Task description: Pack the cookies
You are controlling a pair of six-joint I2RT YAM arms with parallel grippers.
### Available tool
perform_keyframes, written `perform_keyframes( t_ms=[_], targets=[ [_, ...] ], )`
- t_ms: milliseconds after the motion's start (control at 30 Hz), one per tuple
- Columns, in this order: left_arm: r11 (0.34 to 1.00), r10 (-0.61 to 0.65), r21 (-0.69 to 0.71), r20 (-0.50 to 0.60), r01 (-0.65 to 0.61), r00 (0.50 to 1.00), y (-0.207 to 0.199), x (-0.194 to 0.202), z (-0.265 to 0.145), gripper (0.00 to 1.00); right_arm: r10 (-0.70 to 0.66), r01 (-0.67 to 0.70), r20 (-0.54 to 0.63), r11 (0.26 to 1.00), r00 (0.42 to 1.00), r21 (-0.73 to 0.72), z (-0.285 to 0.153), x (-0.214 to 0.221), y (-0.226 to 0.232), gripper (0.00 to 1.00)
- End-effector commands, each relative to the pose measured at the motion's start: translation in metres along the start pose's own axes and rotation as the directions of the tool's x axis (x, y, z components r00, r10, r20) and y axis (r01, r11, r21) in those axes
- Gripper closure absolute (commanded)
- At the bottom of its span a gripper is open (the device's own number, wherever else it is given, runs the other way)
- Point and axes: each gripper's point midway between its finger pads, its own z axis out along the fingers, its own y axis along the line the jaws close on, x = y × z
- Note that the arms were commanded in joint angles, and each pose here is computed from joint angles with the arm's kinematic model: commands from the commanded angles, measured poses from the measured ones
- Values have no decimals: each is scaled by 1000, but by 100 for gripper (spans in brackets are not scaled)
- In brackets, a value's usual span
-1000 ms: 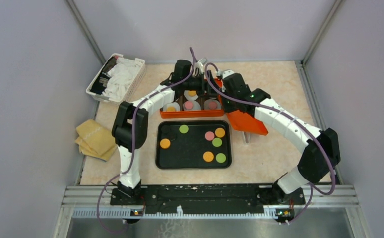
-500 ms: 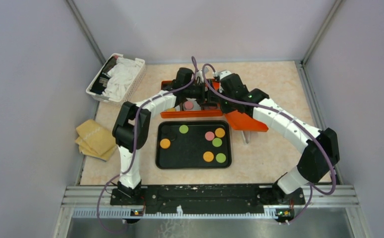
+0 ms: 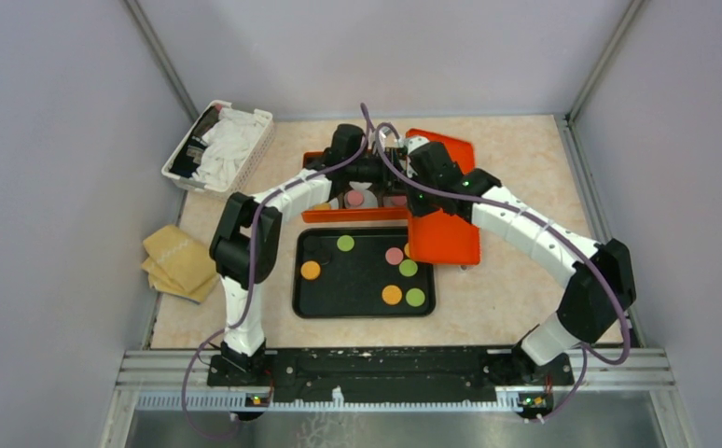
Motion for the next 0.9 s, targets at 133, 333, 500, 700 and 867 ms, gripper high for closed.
perform_keyframes(
  t_ms=[133, 333, 500, 700, 867],
  targets=[
    [998, 57, -7, 14, -57, 998, 2, 1, 4, 100, 6, 9, 189, 997, 982, -82, -13, -53, 26, 100],
    [994, 71, -80, 45, -67, 996, 8, -5, -2, 100, -74, 68, 205, 997, 976, 37, -25, -59, 17, 100],
    [986, 47, -166, 82, -33, 996, 22, -29, -20, 100, -138, 98, 246, 981, 959, 167, -50, -68, 5, 91],
    [976, 2, -217, 168, 35, 986, 32, -69, -59, 100, -144, 88, 309, 978, 940, 188, -73, -68, 1, 56],
    [977, -70, -181, 220, 111, 973, 31, -94, -93, 100, -236, 176, 311, 962, 921, 211, -77, -57, 8, 39]
  ],
)
